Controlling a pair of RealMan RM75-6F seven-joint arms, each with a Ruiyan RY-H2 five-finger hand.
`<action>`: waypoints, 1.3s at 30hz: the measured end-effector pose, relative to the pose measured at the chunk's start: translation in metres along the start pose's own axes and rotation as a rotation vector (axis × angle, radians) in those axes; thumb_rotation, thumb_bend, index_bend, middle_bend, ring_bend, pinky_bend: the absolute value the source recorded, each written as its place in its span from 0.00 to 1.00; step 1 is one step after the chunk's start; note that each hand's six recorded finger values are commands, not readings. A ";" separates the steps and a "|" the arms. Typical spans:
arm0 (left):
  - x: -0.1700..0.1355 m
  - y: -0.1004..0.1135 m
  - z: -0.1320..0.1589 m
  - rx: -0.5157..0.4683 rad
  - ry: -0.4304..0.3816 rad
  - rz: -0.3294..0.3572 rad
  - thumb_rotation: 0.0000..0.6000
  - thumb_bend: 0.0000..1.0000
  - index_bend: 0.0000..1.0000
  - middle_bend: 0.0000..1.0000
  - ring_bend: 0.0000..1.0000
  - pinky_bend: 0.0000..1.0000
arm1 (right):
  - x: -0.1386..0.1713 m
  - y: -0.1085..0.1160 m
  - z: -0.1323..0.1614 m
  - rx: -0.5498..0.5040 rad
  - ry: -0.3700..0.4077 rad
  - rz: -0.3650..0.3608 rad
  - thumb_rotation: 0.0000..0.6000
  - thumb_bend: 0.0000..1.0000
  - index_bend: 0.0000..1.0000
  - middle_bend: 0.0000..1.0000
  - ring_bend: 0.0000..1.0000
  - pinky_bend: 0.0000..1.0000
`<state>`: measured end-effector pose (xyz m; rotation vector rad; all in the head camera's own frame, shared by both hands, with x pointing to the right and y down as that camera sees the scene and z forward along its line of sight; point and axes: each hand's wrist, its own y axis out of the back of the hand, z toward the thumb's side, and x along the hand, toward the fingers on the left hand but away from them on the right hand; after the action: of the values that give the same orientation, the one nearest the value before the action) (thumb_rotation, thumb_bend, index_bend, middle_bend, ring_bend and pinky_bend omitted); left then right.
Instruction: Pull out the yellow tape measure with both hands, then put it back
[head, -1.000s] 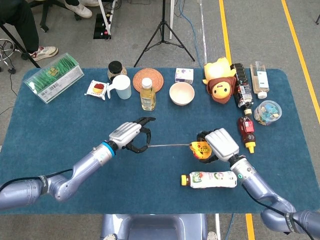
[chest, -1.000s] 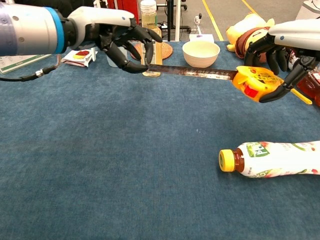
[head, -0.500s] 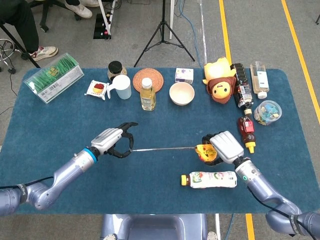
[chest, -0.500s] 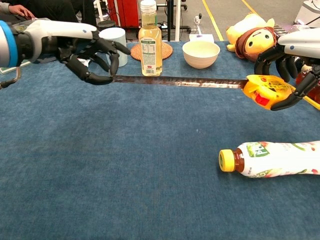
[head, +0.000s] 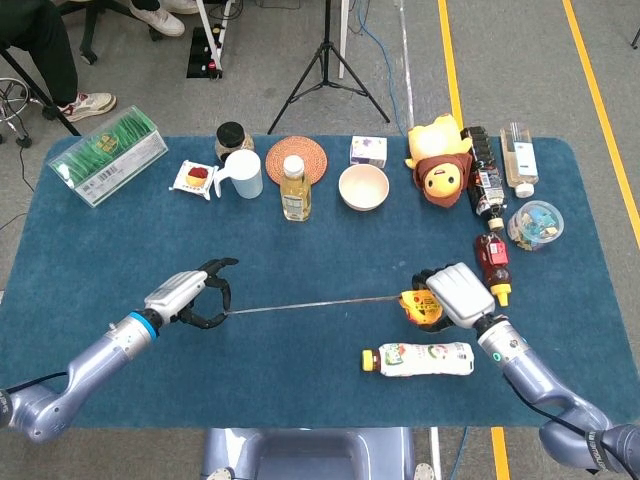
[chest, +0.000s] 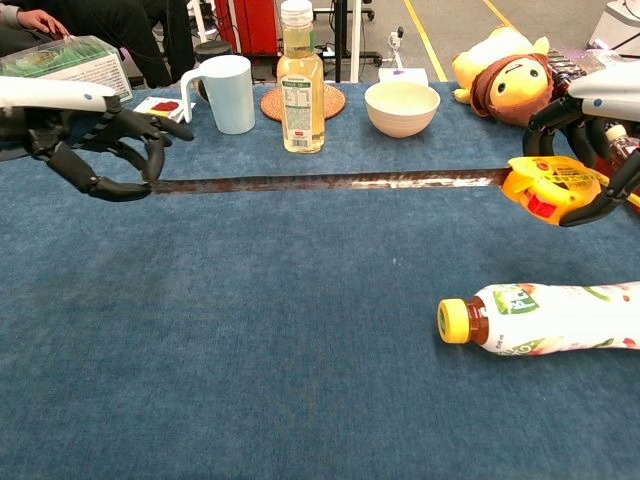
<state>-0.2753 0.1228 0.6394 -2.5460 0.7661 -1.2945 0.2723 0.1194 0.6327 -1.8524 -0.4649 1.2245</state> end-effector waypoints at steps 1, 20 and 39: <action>-0.002 0.000 -0.003 -0.001 0.005 0.002 1.00 0.37 0.59 0.07 0.00 0.16 | 0.000 0.000 0.000 0.001 0.000 0.002 0.80 0.06 0.59 0.62 0.57 0.52; -0.012 0.004 -0.012 -0.013 0.009 0.015 1.00 0.37 0.59 0.07 0.00 0.16 | 0.000 -0.002 0.000 -0.005 -0.006 0.004 0.79 0.06 0.59 0.62 0.57 0.52; 0.031 -0.008 0.043 -0.003 -0.114 -0.007 1.00 0.37 0.59 0.07 0.00 0.16 | -0.005 0.008 0.019 -0.026 0.027 -0.023 0.79 0.06 0.59 0.62 0.57 0.51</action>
<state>-0.2236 0.1107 0.6379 -2.6009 0.7381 -1.1391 0.2523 0.1190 0.6259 -1.8788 -0.4883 1.1813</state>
